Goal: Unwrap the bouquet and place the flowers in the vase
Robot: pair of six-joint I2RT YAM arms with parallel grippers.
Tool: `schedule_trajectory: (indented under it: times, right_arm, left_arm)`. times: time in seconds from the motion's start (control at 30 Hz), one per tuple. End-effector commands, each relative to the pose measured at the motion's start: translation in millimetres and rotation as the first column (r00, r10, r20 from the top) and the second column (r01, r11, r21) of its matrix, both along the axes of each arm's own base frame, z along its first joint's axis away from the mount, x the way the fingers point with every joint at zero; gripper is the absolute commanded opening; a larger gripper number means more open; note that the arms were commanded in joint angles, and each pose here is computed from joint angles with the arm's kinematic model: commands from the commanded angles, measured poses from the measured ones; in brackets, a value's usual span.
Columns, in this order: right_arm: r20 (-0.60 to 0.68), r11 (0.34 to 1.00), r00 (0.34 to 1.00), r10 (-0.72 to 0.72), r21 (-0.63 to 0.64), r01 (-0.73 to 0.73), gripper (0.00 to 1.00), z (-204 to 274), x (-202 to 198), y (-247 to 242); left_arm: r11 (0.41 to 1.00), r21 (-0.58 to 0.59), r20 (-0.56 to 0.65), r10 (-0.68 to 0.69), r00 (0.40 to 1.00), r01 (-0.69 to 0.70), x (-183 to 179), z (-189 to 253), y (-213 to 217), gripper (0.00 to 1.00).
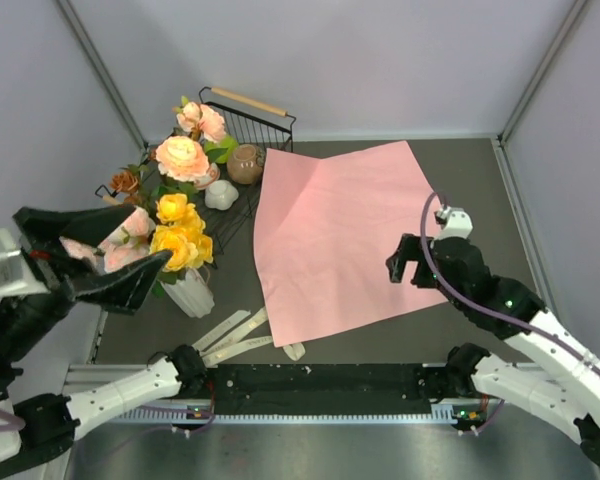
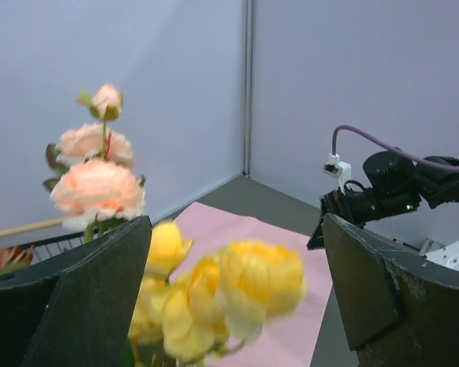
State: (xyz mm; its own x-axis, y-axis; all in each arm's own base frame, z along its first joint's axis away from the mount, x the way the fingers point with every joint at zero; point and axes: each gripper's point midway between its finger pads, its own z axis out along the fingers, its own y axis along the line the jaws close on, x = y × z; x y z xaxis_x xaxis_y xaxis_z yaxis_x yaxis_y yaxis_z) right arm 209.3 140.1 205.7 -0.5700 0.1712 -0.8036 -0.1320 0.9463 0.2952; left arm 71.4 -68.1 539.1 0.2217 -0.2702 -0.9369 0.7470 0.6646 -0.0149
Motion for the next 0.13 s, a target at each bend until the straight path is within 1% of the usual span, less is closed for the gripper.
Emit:
schedule_trajectory:
  times: [0.0,0.07,0.1]
  right_arm:
    - [0.069,0.993,0.991,-0.118,-0.006,0.119,0.99,36,-17,-44]
    - [0.140,0.987,0.977,-0.159,0.030,0.157,0.99,69,-19,-58]
    - [0.185,0.988,0.971,-0.155,0.037,0.151,0.99,85,-23,-65]
  left_arm:
    - [0.996,0.003,0.015,-0.085,0.996,0.085,22,42,-56,0.99]
    - [0.993,-0.009,0.048,-0.119,0.992,0.120,26,59,-73,0.99]
    - [0.992,-0.016,0.056,-0.127,0.990,0.128,28,64,-78,0.99]
